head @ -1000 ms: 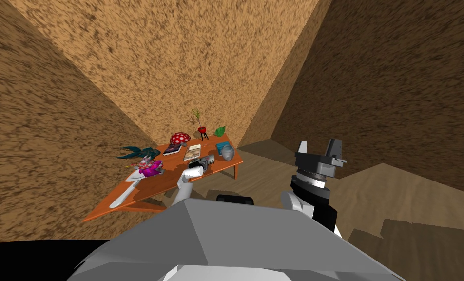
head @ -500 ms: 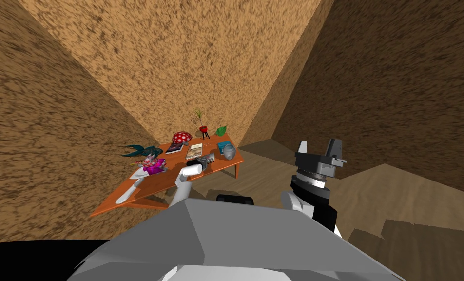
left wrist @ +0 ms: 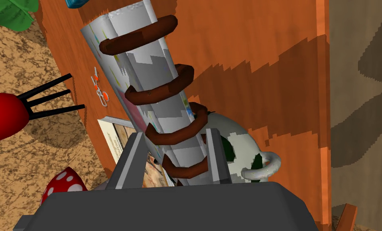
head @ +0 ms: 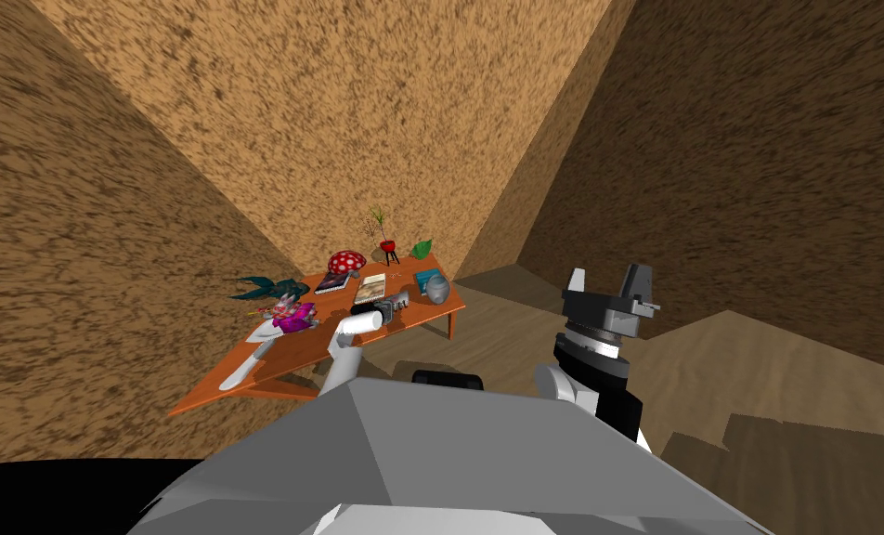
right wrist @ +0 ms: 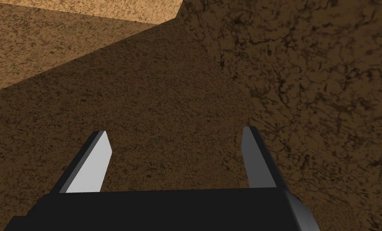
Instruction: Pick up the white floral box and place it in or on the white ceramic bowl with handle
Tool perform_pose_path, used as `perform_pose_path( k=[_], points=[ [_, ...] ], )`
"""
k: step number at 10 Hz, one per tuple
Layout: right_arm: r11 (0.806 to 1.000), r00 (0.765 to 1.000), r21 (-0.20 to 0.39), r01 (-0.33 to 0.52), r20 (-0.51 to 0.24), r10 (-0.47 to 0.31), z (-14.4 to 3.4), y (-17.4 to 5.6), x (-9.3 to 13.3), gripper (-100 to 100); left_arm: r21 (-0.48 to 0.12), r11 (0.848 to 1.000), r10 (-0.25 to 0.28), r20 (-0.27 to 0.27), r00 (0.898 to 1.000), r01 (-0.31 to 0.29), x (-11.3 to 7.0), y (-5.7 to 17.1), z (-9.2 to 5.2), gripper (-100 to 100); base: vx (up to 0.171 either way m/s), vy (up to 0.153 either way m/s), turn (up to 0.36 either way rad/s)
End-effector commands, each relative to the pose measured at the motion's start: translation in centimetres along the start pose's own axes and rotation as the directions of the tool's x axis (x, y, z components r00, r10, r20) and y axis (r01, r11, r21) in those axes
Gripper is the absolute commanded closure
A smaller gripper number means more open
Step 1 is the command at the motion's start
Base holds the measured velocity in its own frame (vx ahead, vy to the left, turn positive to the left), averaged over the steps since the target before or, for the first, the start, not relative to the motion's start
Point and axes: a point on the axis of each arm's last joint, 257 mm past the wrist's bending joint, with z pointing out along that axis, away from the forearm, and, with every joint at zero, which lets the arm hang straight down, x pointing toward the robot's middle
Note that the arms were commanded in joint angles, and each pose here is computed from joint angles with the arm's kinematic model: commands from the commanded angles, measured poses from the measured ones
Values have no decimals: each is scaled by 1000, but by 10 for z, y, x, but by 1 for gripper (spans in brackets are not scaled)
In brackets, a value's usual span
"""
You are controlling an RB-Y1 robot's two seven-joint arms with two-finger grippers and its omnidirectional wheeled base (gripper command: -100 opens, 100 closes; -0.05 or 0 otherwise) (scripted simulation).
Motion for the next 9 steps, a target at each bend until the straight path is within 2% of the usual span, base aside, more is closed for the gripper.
perform_pose_path(
  k=[1,7,9],
  points=[
    [1000,1000,0,0,0,0,0,0,0,0,-14,1000,11,3,1000,-11,-2,3,-8,100,35,57,-57],
    [1000,1000,0,0,0,0,0,0,0,0,-72,995,66,36,997,-64,-19,20,-36,100,54,82,-71],
    [1000,1000,0,0,0,0,0,0,0,0,-75,995,67,37,997,-64,-19,22,-37,100,65,76,-40]
  ],
)
